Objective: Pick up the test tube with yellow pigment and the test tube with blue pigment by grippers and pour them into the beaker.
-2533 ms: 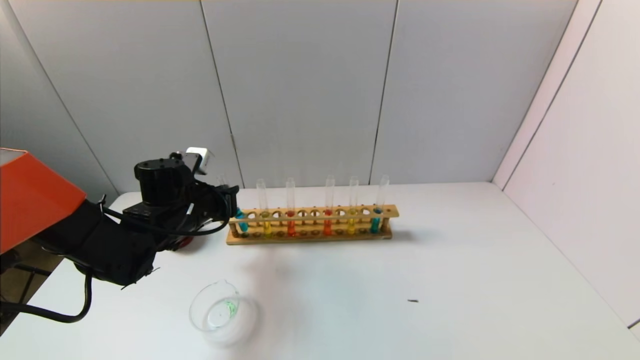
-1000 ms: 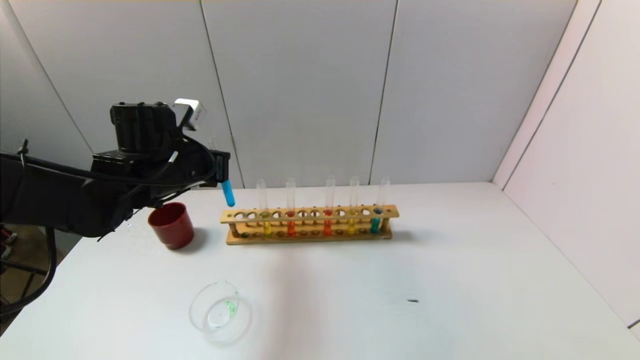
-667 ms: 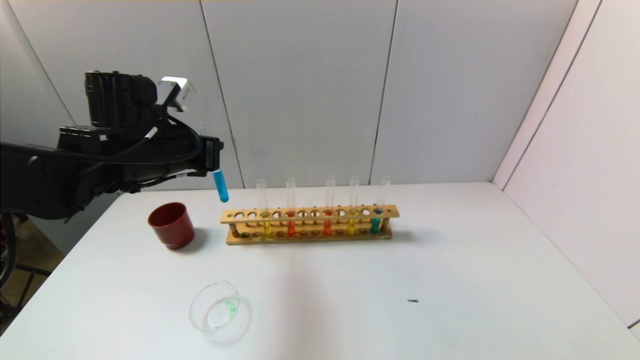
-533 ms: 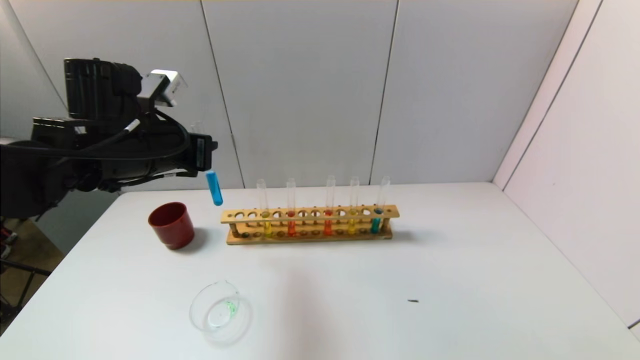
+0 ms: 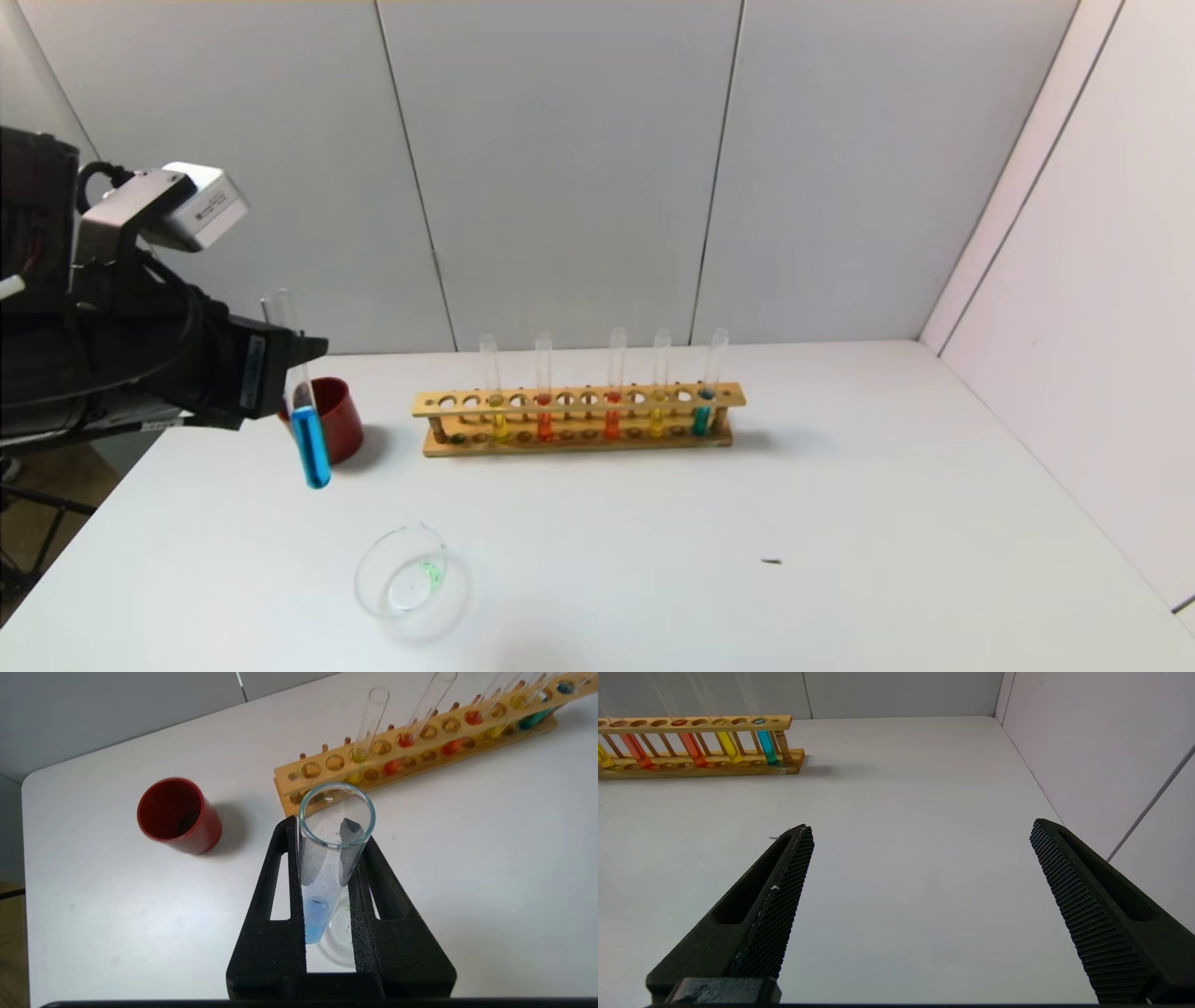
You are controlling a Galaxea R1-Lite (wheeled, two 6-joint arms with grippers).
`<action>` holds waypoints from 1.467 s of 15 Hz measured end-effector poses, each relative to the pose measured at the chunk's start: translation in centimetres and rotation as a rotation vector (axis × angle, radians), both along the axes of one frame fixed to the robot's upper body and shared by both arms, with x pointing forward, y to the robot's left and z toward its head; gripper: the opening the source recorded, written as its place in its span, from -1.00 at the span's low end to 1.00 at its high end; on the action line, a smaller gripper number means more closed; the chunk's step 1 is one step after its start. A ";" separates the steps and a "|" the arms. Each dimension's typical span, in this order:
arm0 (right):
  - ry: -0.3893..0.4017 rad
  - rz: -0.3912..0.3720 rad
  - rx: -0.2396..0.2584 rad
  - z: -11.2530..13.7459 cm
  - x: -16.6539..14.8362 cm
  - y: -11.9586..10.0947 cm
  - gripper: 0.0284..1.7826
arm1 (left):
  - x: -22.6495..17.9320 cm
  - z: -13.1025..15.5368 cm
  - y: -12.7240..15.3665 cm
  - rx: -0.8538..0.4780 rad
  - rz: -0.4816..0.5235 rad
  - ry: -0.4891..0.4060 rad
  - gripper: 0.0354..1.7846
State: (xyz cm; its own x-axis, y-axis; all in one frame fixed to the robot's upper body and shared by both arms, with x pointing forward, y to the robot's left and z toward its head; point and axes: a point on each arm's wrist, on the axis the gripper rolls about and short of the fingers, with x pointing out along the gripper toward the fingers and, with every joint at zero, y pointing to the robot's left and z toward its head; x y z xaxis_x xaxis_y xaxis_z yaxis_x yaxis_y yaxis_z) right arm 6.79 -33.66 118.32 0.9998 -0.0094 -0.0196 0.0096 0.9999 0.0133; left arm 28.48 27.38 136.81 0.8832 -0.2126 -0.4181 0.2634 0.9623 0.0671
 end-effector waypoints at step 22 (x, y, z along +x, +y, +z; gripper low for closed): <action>0.000 0.000 0.000 0.0 0.0 0.0 0.91 | 1.8 -11.3 -2.2 0.489 -0.052 0.409 -0.68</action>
